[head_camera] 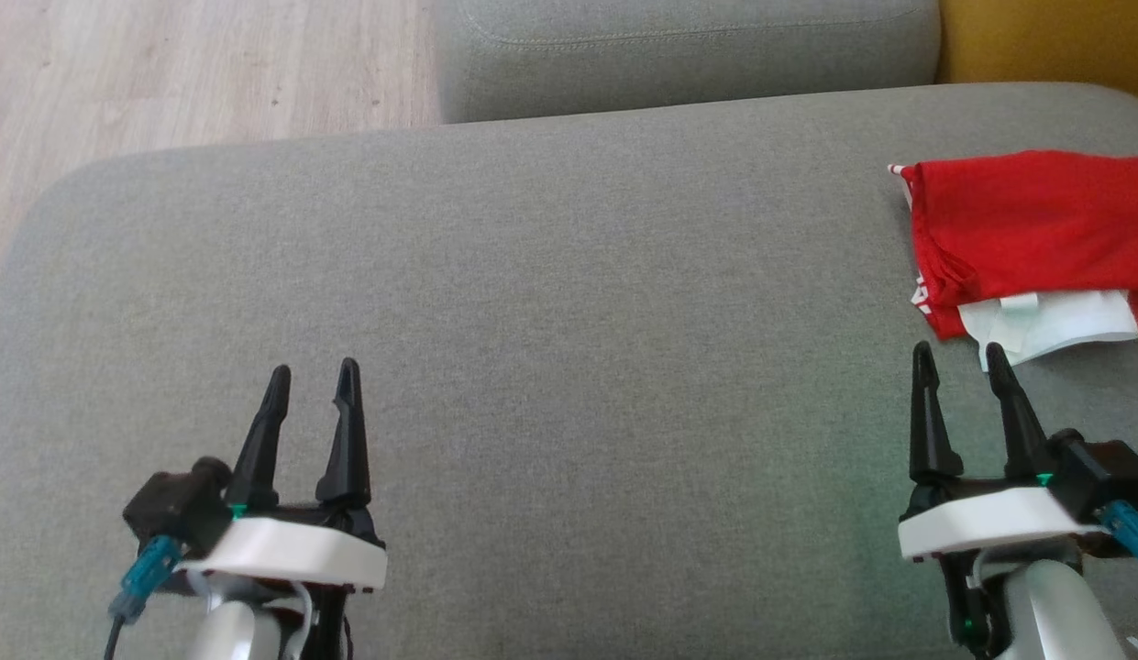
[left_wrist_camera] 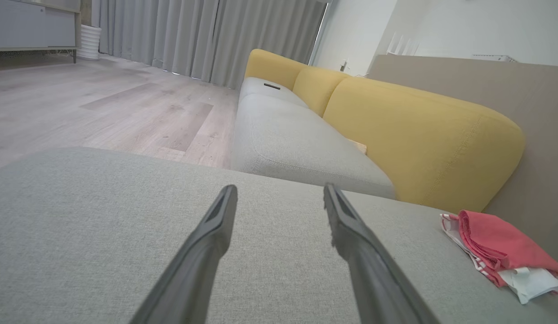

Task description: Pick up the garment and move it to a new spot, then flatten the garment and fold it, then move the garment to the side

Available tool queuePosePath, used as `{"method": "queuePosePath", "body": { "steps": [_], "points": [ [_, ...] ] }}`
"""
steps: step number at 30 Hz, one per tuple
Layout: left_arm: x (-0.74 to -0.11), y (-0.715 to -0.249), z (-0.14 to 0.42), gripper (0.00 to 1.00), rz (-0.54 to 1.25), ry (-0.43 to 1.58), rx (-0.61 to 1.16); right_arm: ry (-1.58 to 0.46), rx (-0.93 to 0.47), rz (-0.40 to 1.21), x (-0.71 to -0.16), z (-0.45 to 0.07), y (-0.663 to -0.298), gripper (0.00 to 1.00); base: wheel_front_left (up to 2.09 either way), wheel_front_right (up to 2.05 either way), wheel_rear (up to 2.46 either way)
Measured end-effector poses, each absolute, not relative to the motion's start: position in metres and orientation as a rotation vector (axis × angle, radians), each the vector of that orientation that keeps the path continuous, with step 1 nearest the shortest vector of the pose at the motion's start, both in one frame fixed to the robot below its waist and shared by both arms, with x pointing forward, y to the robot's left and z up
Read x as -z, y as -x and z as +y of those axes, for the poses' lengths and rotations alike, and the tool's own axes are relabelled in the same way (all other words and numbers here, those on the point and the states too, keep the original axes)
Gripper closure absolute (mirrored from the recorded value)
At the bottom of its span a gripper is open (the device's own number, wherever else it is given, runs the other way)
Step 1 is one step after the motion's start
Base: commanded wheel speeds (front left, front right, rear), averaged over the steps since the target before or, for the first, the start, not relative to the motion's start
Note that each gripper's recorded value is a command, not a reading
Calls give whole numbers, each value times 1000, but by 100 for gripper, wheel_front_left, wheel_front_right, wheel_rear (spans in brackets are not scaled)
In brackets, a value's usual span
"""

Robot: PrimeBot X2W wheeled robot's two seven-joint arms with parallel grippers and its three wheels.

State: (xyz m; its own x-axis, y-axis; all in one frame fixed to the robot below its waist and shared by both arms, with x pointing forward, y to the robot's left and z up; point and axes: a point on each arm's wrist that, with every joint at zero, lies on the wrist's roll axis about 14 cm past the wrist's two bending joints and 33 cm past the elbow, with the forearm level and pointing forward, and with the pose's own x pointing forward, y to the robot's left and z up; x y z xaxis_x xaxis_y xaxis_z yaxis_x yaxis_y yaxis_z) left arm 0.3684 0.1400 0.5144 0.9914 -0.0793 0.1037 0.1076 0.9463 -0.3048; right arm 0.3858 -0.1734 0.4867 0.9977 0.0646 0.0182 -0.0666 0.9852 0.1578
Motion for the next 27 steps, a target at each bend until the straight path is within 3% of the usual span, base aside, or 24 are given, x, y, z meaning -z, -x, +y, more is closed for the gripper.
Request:
{"method": "queuePosePath", "body": {
  "steps": [22,23,27],
  "points": [
    [-518,-373,147,0,-103,343,63,-183,-65,-22,-489,-173,-383,0,0,0,0],
    [-519,-373,149,100,-105,351,58,-183,-65,-22,-489,-173,-383,100,0,0,0],
    [-491,-365,148,100,-18,353,43,-188,-56,67,-461,-172,-372,100,0,0,0]
  ]
}}
